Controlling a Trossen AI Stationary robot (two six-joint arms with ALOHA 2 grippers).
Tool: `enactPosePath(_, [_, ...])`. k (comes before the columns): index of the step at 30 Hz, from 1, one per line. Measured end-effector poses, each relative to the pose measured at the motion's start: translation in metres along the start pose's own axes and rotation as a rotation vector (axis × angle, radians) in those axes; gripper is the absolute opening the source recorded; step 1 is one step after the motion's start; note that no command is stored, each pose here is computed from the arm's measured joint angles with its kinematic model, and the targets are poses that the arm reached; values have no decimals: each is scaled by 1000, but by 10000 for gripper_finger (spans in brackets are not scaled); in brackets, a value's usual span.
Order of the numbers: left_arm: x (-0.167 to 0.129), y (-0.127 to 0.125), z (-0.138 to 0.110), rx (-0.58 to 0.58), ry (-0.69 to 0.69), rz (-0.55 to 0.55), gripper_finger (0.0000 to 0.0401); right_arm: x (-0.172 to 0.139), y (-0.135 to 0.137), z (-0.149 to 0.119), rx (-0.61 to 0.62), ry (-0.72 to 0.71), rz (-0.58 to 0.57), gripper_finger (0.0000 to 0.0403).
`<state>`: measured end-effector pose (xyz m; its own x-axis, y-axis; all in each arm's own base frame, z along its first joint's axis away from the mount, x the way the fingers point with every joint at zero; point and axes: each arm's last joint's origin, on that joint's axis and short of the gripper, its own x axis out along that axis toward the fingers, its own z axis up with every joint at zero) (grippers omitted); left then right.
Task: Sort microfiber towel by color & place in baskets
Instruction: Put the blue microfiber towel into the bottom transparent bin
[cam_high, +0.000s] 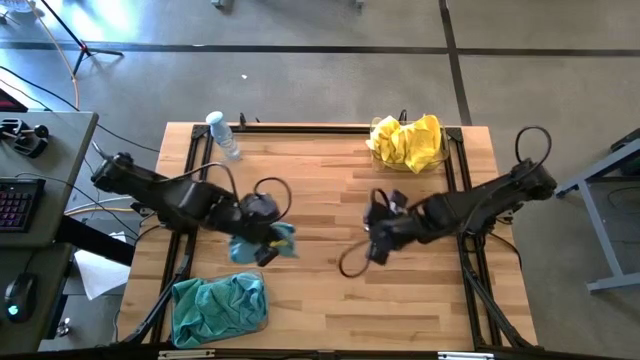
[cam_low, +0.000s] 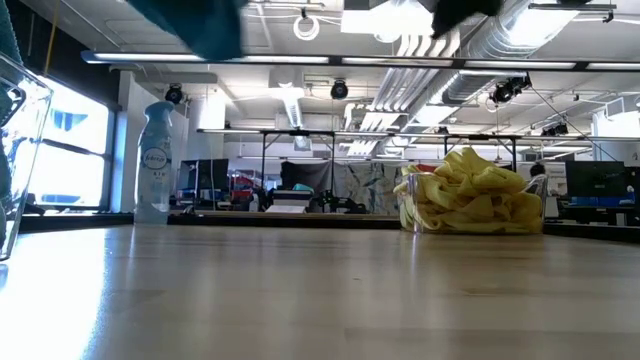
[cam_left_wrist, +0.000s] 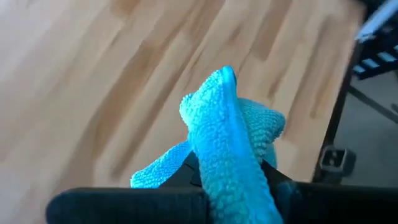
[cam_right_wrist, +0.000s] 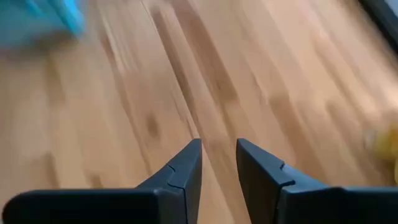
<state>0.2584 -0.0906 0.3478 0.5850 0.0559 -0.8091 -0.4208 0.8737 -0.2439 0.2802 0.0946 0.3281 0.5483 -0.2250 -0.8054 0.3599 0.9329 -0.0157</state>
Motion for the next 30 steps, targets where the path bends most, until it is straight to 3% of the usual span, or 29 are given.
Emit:
enactPosePath(4, [-28, -8, -18, -197, 89, 61, 7, 14, 1, -47, 63, 69, -32, 83])
enactPosePath(10, [-49, -30, -53, -443, 231, 20, 6, 24, 5, -106, 185, 71, 41, 78])
enactPosePath(14, [-59, -41, -83, -595, 267, 34, 6, 27, 5, -131, 227, 67, 88, 78])
enactPosePath(20, [-70, -47, -134, -784, 272, 178, 7, 31, 7, -147, 271, 60, 126, 78])
enactPosePath(25, [-53, -61, -168, -729, 346, 254, 27, 32, 10, -146, 278, 38, 149, 78])
enactPosePath(30, [-30, -72, -197, -648, 443, 446, 30, 32, 11, -143, 288, -11, 154, 78])
